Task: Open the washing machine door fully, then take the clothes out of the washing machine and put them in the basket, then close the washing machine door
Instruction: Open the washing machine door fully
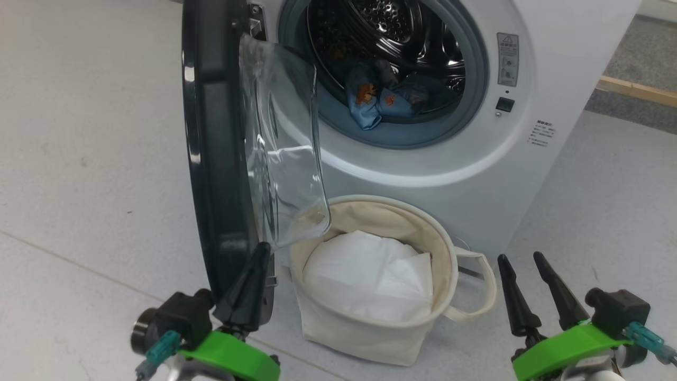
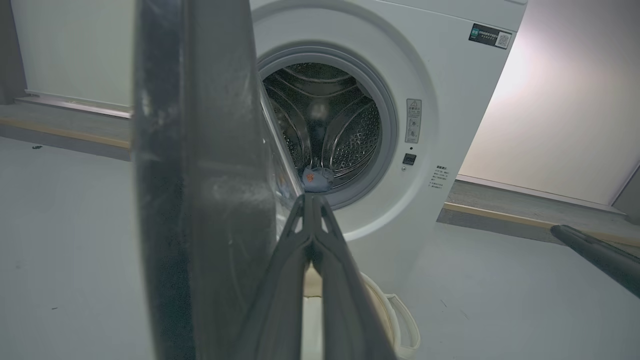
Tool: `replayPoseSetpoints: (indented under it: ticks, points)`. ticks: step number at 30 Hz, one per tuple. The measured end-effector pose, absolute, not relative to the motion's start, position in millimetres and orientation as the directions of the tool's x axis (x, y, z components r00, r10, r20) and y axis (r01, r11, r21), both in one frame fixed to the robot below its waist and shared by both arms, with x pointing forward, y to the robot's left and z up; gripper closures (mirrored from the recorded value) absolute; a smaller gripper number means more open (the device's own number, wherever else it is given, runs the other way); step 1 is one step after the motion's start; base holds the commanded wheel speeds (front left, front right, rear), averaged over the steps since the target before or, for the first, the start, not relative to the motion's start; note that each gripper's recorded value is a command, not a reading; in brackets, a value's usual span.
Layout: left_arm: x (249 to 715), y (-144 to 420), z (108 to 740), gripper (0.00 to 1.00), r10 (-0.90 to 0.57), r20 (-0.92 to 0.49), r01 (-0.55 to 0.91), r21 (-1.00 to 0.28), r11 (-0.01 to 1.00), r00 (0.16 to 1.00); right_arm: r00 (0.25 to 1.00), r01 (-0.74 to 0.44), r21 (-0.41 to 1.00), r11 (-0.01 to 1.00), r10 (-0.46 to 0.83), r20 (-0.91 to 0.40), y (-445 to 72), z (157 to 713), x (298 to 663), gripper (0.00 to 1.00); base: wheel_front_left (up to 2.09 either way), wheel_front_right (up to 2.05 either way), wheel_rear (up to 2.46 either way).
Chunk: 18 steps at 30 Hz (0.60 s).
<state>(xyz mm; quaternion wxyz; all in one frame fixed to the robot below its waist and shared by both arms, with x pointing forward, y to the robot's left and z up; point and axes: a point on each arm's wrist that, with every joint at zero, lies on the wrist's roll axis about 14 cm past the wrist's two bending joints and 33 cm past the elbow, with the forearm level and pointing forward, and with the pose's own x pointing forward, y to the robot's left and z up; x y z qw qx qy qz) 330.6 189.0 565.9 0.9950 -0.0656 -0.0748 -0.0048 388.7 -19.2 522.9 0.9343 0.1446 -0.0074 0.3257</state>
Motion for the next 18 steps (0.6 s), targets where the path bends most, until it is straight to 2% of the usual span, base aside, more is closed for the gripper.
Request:
replayPoseSetpoints:
  ticks: [18]
  points:
    - [313, 282, 542, 1.0, 0.303, 0.044, -0.294, -0.139, 0.945, 0.952, 0.775, -0.622, 0.283, 0.73, 0.625, 0.092, -10, 516, 393, 0.0, 0.0, 0.0, 0.0]
